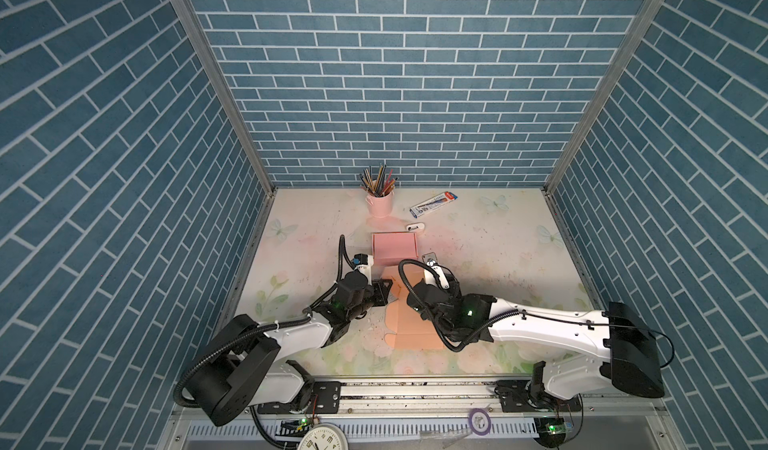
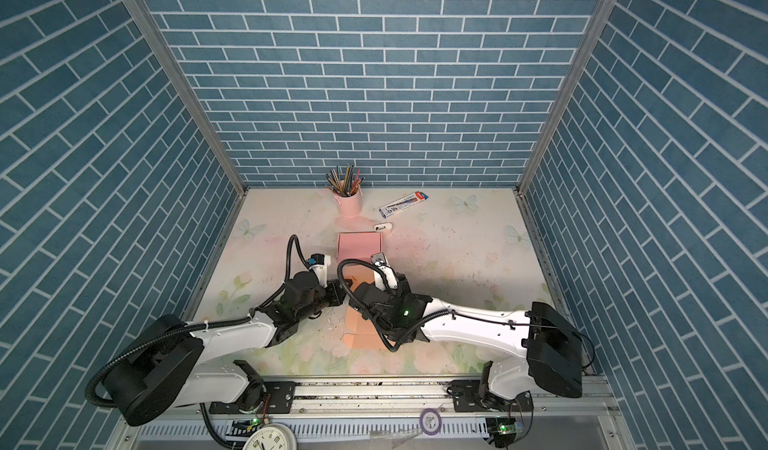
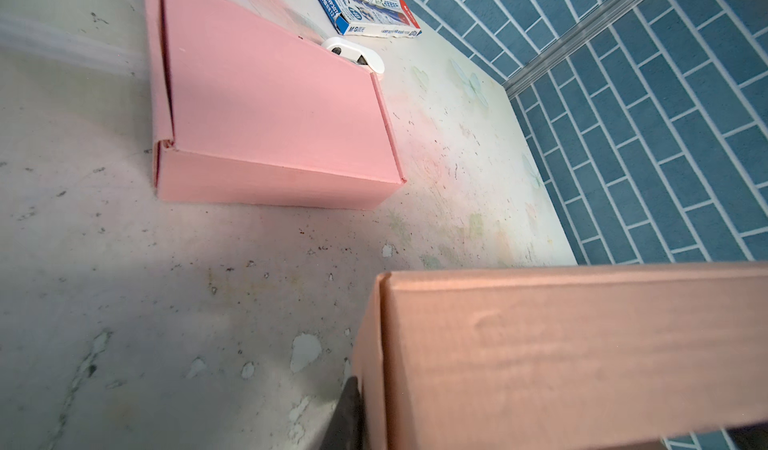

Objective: Fold the paper box

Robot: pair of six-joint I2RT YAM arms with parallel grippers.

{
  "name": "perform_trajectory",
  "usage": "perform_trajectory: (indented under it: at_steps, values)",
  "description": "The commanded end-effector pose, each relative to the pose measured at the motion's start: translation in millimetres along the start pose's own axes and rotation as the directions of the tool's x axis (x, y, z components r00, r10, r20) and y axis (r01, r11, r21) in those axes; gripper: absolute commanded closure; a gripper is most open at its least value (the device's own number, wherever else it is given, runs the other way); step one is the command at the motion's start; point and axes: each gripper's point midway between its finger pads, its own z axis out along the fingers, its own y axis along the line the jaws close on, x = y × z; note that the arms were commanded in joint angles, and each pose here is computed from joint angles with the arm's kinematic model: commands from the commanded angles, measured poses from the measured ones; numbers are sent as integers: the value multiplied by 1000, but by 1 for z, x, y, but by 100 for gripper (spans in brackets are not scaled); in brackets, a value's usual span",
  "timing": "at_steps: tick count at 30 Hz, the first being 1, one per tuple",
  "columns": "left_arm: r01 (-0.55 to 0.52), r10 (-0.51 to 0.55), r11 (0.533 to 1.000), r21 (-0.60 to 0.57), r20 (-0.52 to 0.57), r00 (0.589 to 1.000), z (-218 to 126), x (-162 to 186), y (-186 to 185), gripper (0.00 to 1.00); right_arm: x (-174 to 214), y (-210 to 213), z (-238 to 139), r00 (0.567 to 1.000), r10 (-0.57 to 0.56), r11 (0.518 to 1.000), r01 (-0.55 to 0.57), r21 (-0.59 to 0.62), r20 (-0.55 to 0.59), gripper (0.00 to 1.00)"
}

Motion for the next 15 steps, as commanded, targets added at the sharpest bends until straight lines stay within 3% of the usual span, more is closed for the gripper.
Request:
perform_trajectory:
  at_steps: [1, 15]
  values:
    - [-30, 30, 1000, -6, 45, 999, -2, -16, -8, 84, -9, 5, -8, 999, 26, 998, -24, -54, 24, 43]
    - [-107, 113, 990, -96, 64, 992, -7, -25, 2, 84, -18, 12, -20, 999, 40, 989, -36, -143, 27, 39]
